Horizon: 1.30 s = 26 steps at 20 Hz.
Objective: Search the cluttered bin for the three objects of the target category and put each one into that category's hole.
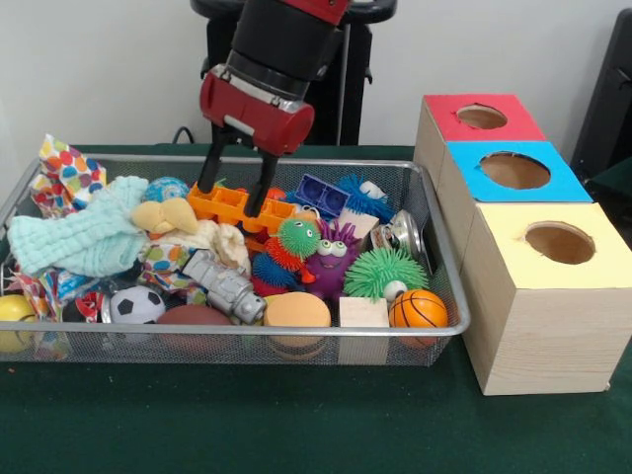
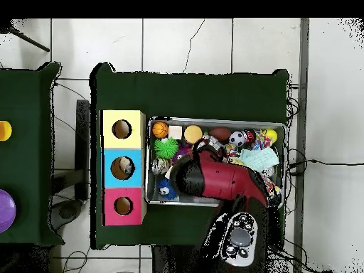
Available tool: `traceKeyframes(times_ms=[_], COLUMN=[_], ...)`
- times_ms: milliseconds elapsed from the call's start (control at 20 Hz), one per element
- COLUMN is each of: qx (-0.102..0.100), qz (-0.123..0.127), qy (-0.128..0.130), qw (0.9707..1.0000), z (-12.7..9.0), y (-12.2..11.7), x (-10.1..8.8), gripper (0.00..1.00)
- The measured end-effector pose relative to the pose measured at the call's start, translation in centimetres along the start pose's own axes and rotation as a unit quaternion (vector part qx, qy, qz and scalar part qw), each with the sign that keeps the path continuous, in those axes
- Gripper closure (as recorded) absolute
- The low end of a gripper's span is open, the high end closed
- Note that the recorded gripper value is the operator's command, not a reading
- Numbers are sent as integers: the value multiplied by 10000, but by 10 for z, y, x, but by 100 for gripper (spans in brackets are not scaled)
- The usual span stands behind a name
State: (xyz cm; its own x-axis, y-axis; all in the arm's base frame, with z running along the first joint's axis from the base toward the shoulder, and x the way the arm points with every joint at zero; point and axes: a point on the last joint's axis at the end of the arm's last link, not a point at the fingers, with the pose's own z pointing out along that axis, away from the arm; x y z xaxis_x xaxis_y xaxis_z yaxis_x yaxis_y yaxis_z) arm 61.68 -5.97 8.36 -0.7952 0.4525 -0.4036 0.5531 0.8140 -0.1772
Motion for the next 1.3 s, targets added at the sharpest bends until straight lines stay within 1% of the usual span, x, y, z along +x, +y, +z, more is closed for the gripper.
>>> traceKeyframes(times_ms=[150, 200, 400, 450, 750, 950, 1100, 1300], qx=[-43, -82, -153, -201, -293, -346, -377, -380], qz=[-33, -20, 11, 19, -14, -145, -267, -500], qy=[87, 145, 226, 266, 322, 288, 250, 220], qw=[9999, 9999, 9996, 9994, 9991, 9989, 9986, 9978], z=[13, 22, 35, 43, 57, 67, 73, 83], y=[-13, -20, -34, -43, -59, -68, -68, -66], x=[-1, -2, -5, -7, -9, -13, -14, -11], gripper=[0, 0, 0, 0, 0, 0, 0, 0])
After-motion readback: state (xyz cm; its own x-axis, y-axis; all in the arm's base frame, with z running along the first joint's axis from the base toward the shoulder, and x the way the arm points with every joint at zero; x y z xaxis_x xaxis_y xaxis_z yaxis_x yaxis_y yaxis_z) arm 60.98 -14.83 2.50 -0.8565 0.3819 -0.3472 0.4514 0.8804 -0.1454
